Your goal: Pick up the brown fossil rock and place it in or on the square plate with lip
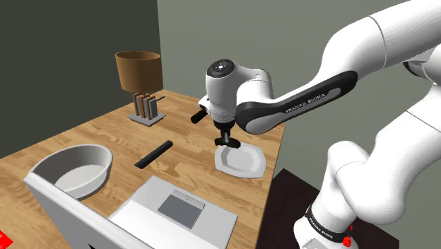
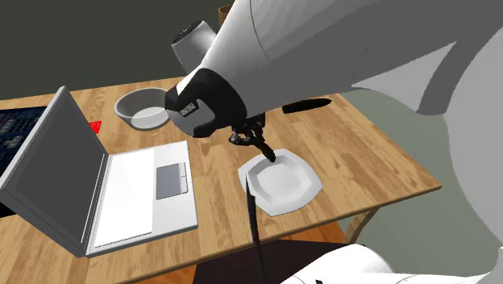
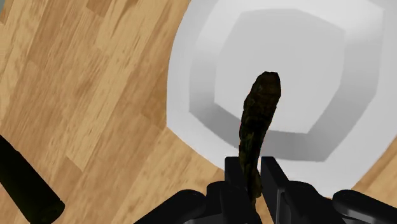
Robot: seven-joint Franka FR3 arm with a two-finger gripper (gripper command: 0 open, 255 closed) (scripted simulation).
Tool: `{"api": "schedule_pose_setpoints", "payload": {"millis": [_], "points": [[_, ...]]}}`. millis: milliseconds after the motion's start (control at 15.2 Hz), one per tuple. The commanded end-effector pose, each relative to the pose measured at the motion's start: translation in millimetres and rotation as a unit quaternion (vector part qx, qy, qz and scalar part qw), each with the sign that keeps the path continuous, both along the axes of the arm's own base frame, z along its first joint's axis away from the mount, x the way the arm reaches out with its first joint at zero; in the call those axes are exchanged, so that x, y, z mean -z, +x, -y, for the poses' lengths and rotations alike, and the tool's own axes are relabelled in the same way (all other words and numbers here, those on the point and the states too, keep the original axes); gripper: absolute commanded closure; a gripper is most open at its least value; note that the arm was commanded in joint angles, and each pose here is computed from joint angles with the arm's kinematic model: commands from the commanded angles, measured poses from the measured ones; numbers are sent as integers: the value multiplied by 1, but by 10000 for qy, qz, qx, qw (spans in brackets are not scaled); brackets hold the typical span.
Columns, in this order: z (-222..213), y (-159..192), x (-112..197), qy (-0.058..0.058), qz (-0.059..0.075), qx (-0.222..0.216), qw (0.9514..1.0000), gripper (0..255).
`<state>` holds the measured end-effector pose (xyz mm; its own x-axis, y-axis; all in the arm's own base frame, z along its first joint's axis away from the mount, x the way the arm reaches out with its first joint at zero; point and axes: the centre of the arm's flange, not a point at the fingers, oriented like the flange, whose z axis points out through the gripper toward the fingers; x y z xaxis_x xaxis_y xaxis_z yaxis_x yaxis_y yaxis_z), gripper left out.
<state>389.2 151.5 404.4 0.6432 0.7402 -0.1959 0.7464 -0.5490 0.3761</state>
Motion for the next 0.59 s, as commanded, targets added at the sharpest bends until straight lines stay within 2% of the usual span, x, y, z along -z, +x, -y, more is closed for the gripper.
{"api": "schedule_pose_setpoints", "payload": {"millis": [0, 264, 528], "points": [[23, -14, 0, 4, 2, -4, 10000, 255], [64, -36, -1, 4, 2, -4, 10000, 255], [64, -36, 20, 4, 2, -4, 10000, 255]]}}
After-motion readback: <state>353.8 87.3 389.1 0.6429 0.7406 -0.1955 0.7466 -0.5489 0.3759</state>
